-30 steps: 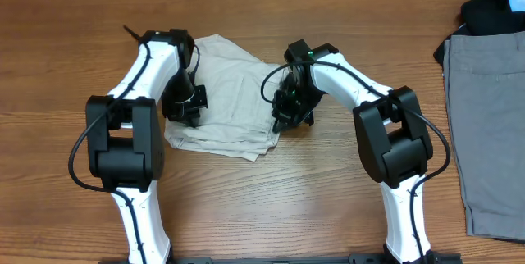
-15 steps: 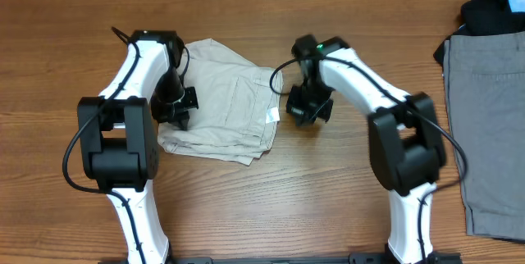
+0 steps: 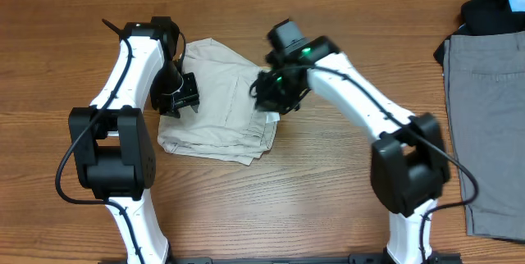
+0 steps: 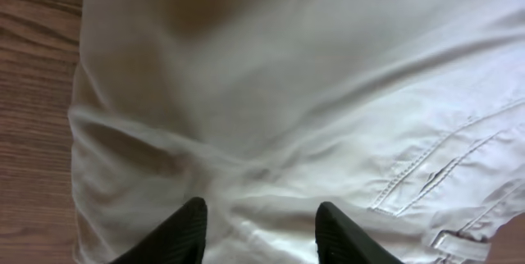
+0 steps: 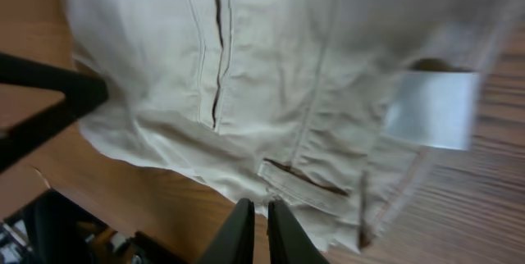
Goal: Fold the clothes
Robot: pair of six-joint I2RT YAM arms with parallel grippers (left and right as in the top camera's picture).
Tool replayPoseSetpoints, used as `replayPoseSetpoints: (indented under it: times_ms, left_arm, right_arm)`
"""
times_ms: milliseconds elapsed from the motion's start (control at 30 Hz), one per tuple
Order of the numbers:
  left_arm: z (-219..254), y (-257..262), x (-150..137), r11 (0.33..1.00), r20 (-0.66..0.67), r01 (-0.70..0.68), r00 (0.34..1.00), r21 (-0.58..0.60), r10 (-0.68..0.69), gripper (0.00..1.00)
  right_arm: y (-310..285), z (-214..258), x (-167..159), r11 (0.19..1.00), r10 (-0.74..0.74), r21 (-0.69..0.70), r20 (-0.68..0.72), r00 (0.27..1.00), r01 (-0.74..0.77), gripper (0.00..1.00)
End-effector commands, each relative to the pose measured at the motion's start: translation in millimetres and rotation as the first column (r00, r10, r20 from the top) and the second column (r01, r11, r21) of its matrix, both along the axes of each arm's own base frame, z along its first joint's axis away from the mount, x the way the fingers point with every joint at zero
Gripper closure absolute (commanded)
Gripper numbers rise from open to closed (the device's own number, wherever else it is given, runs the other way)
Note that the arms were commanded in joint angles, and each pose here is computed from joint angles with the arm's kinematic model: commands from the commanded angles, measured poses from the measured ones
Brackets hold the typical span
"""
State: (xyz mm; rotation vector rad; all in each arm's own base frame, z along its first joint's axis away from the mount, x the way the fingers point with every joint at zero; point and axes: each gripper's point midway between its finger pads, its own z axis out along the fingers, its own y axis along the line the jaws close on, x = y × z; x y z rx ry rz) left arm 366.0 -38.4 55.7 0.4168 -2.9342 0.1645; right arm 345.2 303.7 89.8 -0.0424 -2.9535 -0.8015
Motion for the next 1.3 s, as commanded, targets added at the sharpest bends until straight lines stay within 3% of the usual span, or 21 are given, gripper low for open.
replayPoseSetpoints:
  times_ms: [0, 200, 333, 533, 800, 1000, 1267]
  left_arm:
    - [12, -5, 7, 1.000, 0.043, 0.009, 0.999, -0.012, -0.008, 0.68]
    - [4, -2, 0, 1.000, 0.019, 0.012, 1.000, 0.010, -0.012, 0.72]
    - [-8, 8, -9, 0.998, -0.008, 0.021, 1.000, 0.065, -0.021, 0.85]
    - [-41, 21, -26, 0.992, -0.038, 0.029, 0.999, 0.125, -0.024, 0.95]
    - [-40, 53, -34, 0.978, -0.066, -0.011, 0.998, 0.208, 0.025, 0.96]
    - [-10, 57, -20, 0.982, -0.041, -0.041, 0.998, 0.187, 0.050, 0.96]
    - [49, 35, 25, 0.994, 0.121, -0.058, 0.992, 0.088, 0.047, 0.94]
  right_arm:
    - [16, -26, -19, 0.999, 0.025, -0.018, -0.082, 0.996, -0.027, 0.89]
    - [14, -69, -40, 0.993, -0.003, -0.114, -0.211, 0.977, -0.022, 0.95]
    - [5, -85, -47, 0.987, -0.018, -0.159, -0.261, 0.965, -0.025, 0.96]
    - [-28, -100, -45, 0.932, -0.129, -0.362, -0.231, 0.964, 0.038, 0.96]
    - [-73, -99, -42, 0.831, -0.238, -0.546, -0.183, 0.954, 0.103, 0.96]
    - [-80, -73, -26, 0.835, -0.254, -0.527, -0.109, 0.961, 0.161, 0.96]
    - [-73, -3, 22, 0.902, -0.212, -0.372, 0.055, 0.976, 0.217, 0.96]
